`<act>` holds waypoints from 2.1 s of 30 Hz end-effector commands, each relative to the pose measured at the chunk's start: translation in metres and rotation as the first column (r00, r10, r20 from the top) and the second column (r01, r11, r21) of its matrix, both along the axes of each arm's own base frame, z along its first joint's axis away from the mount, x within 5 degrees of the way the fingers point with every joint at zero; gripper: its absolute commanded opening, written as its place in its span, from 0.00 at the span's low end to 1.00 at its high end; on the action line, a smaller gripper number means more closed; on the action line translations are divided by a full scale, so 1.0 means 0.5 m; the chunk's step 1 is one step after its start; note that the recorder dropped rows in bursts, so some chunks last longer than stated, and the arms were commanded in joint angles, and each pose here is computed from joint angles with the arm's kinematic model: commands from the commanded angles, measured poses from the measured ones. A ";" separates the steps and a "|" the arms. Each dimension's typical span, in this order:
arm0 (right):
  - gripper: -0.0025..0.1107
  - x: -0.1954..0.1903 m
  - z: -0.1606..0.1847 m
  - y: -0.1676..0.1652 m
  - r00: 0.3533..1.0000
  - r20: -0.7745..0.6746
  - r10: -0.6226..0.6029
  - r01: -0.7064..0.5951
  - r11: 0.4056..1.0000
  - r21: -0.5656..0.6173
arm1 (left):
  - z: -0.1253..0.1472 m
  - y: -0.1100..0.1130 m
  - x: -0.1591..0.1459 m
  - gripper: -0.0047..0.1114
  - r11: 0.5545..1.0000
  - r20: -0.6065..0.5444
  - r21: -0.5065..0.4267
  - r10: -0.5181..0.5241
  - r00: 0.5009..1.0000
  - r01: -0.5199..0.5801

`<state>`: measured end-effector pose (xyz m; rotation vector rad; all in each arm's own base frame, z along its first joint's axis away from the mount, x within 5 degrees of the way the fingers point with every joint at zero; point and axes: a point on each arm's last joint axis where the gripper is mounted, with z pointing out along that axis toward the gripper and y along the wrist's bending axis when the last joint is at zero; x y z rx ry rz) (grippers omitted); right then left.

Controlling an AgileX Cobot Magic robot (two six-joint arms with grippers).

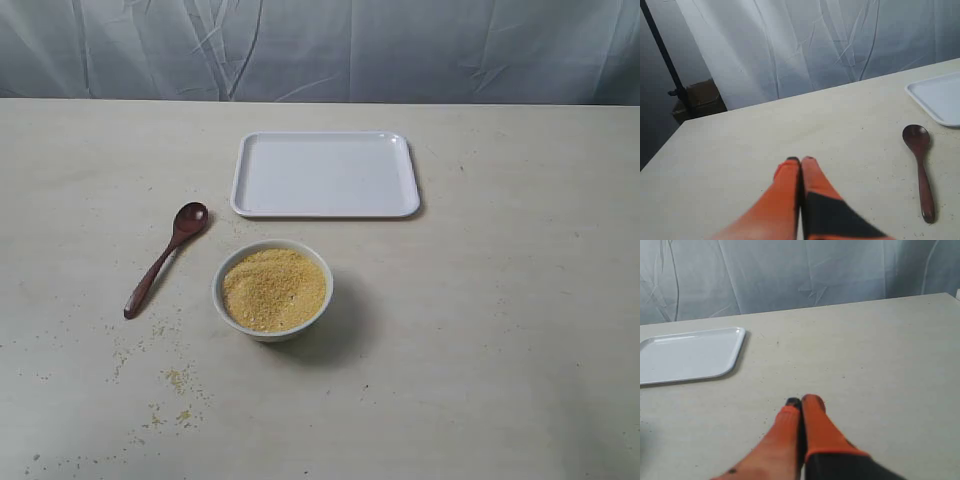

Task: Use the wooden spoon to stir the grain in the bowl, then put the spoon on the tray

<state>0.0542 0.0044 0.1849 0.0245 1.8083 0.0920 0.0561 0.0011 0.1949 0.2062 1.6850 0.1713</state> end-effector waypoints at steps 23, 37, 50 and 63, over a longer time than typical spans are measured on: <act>0.02 0.000 0.001 -0.001 1.000 0.016 -0.006 0.006 1.000 -0.001 | 0.098 -0.021 -0.018 0.04 0.988 0.534 -0.042 -0.101 0.840 0.146; 0.02 0.000 0.001 -0.001 1.000 0.016 -0.006 0.006 1.000 -0.001 | 0.163 -0.009 -0.006 0.04 0.977 0.380 -0.189 -0.024 0.925 0.103; 0.02 0.000 0.001 -0.001 1.000 0.016 -0.006 0.006 1.000 -0.001 | 0.149 -0.008 0.167 0.04 0.996 -0.364 -0.075 0.019 0.931 -0.050; 0.02 0.000 0.001 -0.001 1.000 0.016 -0.006 0.006 1.000 -0.001 | 0.062 -0.130 0.400 0.04 0.993 -0.837 0.026 -0.041 0.546 0.114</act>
